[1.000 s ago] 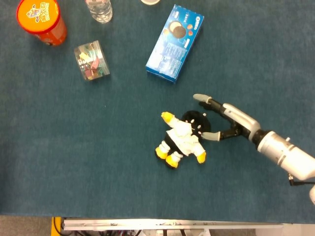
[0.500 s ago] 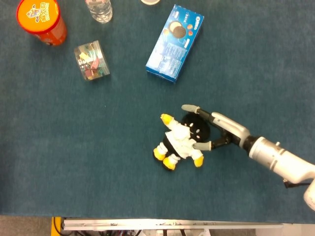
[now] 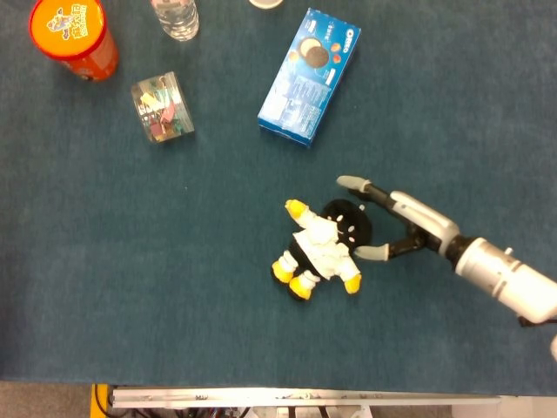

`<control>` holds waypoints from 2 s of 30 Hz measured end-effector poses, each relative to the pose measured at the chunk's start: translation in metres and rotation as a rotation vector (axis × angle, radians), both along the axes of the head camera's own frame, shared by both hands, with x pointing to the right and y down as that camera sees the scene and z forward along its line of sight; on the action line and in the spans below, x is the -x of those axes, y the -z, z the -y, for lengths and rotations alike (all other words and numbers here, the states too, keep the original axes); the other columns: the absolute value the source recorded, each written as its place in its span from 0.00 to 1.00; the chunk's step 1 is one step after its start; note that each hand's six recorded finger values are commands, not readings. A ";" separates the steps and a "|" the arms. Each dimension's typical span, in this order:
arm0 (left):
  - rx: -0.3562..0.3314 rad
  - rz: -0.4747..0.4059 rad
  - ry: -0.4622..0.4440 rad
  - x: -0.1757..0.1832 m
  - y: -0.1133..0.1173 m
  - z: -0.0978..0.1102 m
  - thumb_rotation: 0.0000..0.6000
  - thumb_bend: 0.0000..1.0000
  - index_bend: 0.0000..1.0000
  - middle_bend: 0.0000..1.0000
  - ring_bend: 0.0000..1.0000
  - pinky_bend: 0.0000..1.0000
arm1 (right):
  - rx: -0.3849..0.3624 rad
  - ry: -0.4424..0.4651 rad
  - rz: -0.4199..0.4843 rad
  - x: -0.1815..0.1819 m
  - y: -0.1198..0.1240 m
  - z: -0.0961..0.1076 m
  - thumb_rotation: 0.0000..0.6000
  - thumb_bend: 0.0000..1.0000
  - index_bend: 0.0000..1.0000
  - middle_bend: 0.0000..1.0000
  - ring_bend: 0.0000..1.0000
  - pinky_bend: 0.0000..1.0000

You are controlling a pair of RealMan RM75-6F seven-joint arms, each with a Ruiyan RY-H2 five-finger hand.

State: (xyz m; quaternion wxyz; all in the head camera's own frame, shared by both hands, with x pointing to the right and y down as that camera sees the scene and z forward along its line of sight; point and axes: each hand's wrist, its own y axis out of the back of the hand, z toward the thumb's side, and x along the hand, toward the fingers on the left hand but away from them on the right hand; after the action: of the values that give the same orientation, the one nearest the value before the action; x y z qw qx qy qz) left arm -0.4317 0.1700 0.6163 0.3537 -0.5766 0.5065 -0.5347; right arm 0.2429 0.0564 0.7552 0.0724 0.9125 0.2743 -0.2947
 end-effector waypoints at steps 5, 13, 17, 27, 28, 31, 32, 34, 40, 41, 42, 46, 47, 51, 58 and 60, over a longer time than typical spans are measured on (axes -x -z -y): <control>0.003 0.005 0.013 0.004 0.000 -0.002 1.00 0.33 0.13 0.13 0.13 0.09 | 0.009 0.042 -0.019 0.017 -0.013 -0.004 0.60 0.00 0.00 0.00 0.00 0.00; -0.001 0.005 0.019 0.007 0.002 -0.005 1.00 0.33 0.13 0.13 0.13 0.09 | 0.006 0.080 -0.009 0.025 -0.008 -0.015 0.60 0.00 0.00 0.00 0.00 0.00; -0.001 0.004 0.014 0.006 0.002 -0.005 1.00 0.33 0.13 0.13 0.13 0.09 | -0.003 0.078 -0.004 0.016 0.001 -0.018 0.60 0.00 0.00 0.00 0.00 0.00; 0.000 0.006 0.014 0.005 0.001 -0.005 1.00 0.33 0.13 0.13 0.13 0.09 | -0.037 0.055 -0.007 0.007 0.005 -0.009 0.60 0.00 0.00 0.00 0.00 0.00; 0.000 0.007 0.015 0.006 0.001 -0.005 1.00 0.33 0.13 0.13 0.13 0.09 | -0.043 0.060 -0.010 0.010 0.003 -0.008 0.60 0.00 0.00 0.00 0.00 0.00; 0.000 0.006 0.018 0.007 0.001 -0.005 1.00 0.33 0.13 0.13 0.13 0.09 | -0.046 0.079 -0.021 0.018 -0.004 -0.008 0.60 0.00 0.00 0.00 0.00 0.00; 0.000 0.006 0.020 0.007 0.001 -0.005 1.00 0.33 0.13 0.13 0.13 0.09 | -0.044 0.086 -0.024 0.021 -0.007 -0.008 0.60 0.00 0.00 0.00 0.00 0.00; 0.000 0.007 0.022 0.009 0.002 -0.005 1.00 0.33 0.13 0.13 0.13 0.09 | -0.038 0.103 -0.027 0.029 -0.010 -0.011 0.60 0.00 0.00 0.00 0.00 0.00; 0.000 0.006 0.021 0.009 0.002 -0.006 1.00 0.33 0.13 0.13 0.13 0.09 | -0.040 0.133 -0.034 0.027 -0.009 -0.021 0.60 0.00 0.00 0.00 0.00 0.00; 0.000 0.006 0.019 0.009 0.001 -0.006 1.00 0.33 0.13 0.13 0.13 0.09 | -0.040 0.131 -0.033 0.026 -0.008 -0.022 0.60 0.00 0.00 0.00 0.00 0.00; 0.001 0.006 0.017 0.008 0.001 -0.006 1.00 0.33 0.13 0.13 0.13 0.09 | -0.040 0.127 -0.030 0.024 -0.006 -0.023 0.60 0.00 0.00 0.00 0.00 0.00; 0.000 0.002 0.006 0.005 0.000 -0.005 1.00 0.33 0.13 0.13 0.13 0.09 | -0.054 0.115 -0.016 0.014 0.002 -0.026 0.60 0.00 0.00 0.00 0.00 0.00; -0.001 0.000 0.003 0.004 0.001 -0.004 1.00 0.33 0.13 0.13 0.13 0.09 | -0.057 0.114 -0.015 0.012 0.004 -0.027 0.60 0.00 0.00 0.00 0.00 0.00; -0.004 0.000 0.005 0.004 0.002 -0.004 1.00 0.33 0.13 0.13 0.13 0.09 | -0.057 0.117 -0.021 0.010 0.003 -0.028 0.60 0.00 0.00 0.00 0.00 0.00; -0.002 0.002 0.013 0.007 0.002 -0.004 1.00 0.33 0.13 0.13 0.13 0.09 | -0.058 0.140 -0.013 0.033 -0.005 -0.024 0.60 0.00 0.00 0.00 0.00 0.00; -0.002 0.003 0.016 0.008 0.002 -0.005 1.00 0.33 0.13 0.13 0.13 0.09 | -0.071 0.147 -0.011 0.041 -0.005 -0.020 0.60 0.00 0.00 0.00 0.00 0.00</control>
State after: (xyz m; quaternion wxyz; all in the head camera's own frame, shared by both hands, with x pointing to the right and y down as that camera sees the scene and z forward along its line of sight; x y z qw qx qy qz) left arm -0.4396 0.1746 0.6142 0.3509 -0.5713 0.5111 -0.5378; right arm 0.2014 0.0762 0.7605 0.0167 0.9306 0.2174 -0.2942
